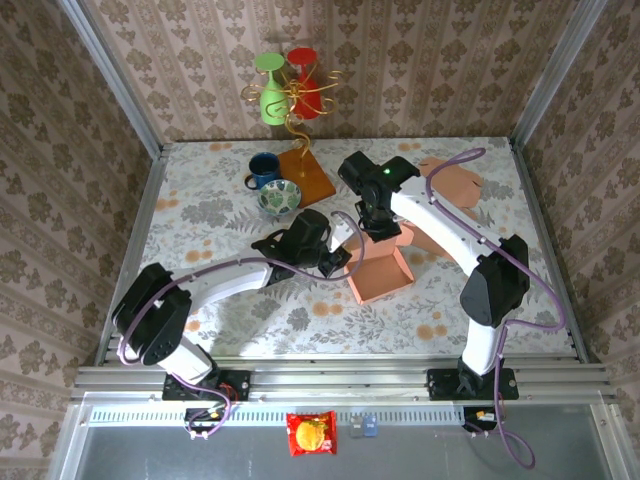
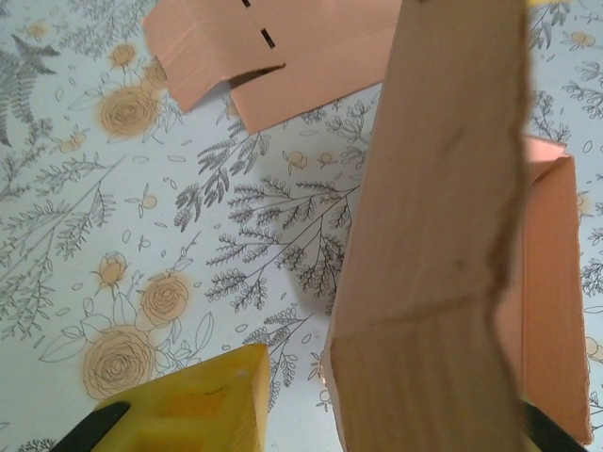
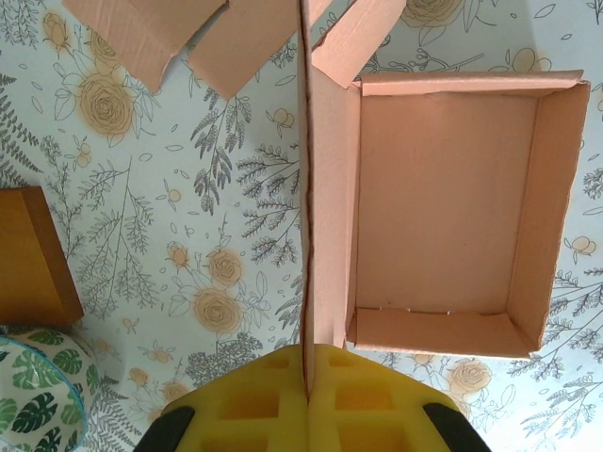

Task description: Fold the paper box

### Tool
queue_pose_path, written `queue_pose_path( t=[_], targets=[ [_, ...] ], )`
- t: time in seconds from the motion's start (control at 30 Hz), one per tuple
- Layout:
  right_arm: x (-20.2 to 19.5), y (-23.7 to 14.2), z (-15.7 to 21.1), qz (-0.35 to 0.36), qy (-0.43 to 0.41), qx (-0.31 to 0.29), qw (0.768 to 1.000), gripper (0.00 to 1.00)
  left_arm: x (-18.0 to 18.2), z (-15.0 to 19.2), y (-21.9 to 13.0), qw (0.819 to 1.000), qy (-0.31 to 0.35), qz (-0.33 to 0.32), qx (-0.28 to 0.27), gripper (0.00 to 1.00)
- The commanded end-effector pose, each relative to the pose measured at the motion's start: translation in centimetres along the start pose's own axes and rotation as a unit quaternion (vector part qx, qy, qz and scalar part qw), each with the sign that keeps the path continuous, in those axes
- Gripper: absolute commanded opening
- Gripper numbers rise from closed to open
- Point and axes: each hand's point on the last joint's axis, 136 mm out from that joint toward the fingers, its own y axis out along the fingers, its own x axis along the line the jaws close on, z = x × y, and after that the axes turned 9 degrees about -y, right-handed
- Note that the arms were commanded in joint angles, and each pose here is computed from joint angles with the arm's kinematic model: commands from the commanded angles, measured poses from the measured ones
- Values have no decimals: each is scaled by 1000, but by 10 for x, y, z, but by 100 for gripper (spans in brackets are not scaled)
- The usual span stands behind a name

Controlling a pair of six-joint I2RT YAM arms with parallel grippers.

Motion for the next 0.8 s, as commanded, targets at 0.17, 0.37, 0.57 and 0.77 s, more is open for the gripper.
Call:
queue_pose_path(
  t=[0.17, 0.37, 0.57, 0.77],
  targets=[
    [-3, -8, -6, -10, -11, -3, 1000, 0, 1, -19, -8, 1000, 4, -18, -20, 11],
    [12, -17, -21, -65, -106, -35, 992, 19, 8, -14, -17, 1000, 1, -15, -17, 0],
    [23, -53, -53, -161, -296, -109, 935, 51, 18, -11, -41, 999, -15, 28, -24, 0],
    [13, -62, -46, -280, -509, -108, 806, 63, 40, 4, -61, 999, -6, 36, -5, 0]
  ],
)
